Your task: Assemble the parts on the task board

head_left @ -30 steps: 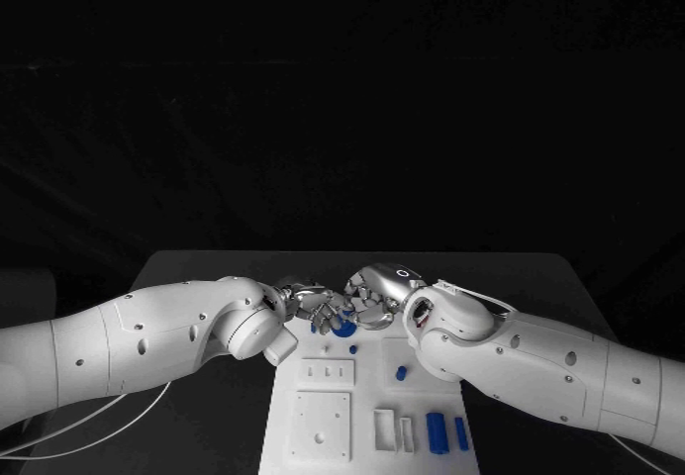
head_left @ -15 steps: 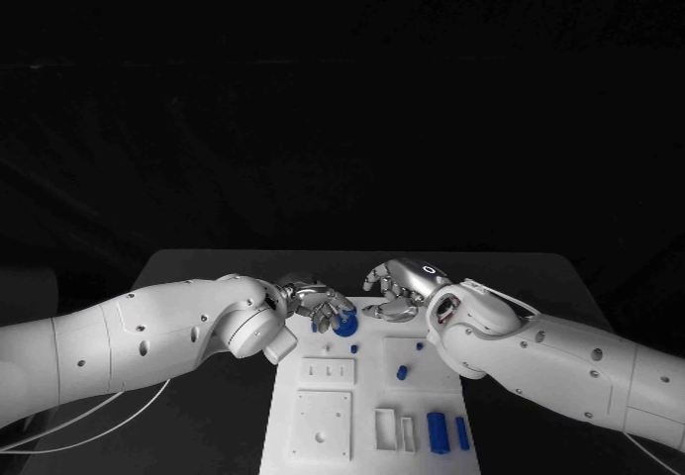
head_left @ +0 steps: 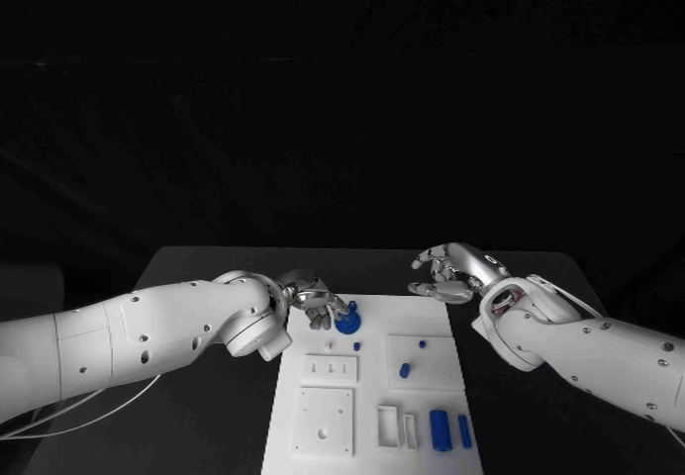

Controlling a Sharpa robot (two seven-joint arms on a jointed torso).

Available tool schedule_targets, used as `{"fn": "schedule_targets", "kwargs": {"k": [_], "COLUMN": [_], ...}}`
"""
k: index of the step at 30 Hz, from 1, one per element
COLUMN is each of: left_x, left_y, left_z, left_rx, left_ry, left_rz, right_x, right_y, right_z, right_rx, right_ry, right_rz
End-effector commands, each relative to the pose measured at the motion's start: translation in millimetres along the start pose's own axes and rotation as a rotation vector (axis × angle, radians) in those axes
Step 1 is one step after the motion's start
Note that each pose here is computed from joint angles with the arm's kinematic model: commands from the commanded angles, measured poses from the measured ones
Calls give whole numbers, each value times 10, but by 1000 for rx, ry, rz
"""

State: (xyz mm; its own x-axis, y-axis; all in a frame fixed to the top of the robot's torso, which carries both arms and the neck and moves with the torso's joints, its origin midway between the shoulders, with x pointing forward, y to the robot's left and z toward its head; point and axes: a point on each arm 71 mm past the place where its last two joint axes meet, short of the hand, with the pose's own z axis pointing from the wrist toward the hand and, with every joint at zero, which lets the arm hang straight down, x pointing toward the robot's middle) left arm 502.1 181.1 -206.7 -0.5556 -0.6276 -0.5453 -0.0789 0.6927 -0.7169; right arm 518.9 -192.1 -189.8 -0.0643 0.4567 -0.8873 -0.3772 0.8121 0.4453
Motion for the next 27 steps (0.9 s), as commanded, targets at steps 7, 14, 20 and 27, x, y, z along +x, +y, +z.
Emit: {"fn": "schedule_targets", "kwargs": {"k": [7,14,20,27], "left_x": [47,151,286,347], "left_y": [91,218,336,398], "left_z": [-65,-53,-29,10], "left_rx": [-14,-60,-87,-110], "left_ry": [-92,-80,-65,-92], "left_rz": [232,253,289,333], "right_x": [-224,-333,-330,-321], "right_y": [-63,-102,-106,-92], "right_z": [141,235,250,255], "right_rx": [4,26,31,30], "right_ry": [-76,-98,-92,-89], "right_rz": [104,112,114,116]}}
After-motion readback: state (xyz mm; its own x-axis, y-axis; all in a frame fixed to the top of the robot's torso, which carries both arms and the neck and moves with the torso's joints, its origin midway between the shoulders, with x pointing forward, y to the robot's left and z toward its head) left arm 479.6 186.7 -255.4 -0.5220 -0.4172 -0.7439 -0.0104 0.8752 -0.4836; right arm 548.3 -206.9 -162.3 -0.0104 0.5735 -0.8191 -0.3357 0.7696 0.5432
